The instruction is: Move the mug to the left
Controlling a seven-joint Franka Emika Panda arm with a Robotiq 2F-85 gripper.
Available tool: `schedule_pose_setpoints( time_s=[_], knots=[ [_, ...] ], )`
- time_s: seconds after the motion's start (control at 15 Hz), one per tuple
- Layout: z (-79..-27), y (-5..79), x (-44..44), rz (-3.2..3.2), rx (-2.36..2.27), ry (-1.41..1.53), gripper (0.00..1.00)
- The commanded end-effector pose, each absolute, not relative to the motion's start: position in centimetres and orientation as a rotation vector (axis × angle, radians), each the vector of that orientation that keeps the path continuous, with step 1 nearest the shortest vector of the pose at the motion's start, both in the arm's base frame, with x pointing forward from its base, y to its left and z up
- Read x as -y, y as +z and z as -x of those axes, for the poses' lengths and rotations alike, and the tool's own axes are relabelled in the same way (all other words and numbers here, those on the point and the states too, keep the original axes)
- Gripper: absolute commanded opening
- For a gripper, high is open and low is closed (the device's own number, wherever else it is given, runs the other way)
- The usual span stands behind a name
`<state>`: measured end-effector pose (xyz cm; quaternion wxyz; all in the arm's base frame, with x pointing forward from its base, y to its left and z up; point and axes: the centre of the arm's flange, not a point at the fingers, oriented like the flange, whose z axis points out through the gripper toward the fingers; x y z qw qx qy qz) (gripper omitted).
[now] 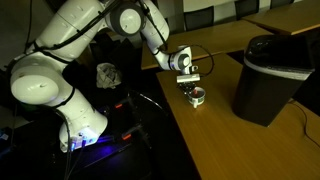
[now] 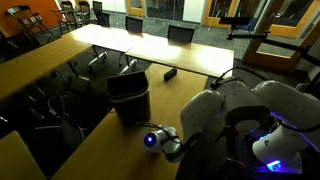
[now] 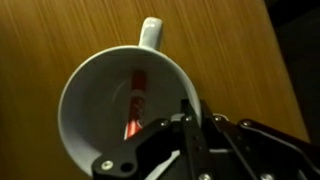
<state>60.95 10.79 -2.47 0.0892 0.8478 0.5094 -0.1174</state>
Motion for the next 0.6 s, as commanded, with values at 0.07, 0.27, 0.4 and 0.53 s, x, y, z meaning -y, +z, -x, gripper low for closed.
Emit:
schedule_pose_setpoints(
  time_s=[0.07, 0.27, 0.4, 0.53],
  knots=[
    [-60.6, -2.1, -12.4, -2.499, -1.554, -0.327, 0.03],
    [-59.9, -1.8, -14.1, -2.499, -1.599, -0.302, 0.03],
    [-59.1, -1.9, -15.2, -2.472, -1.640, -0.286, 0.03],
    [-58.4, -2.1, -16.0, -2.445, -1.677, -0.296, 0.03]
  ],
)
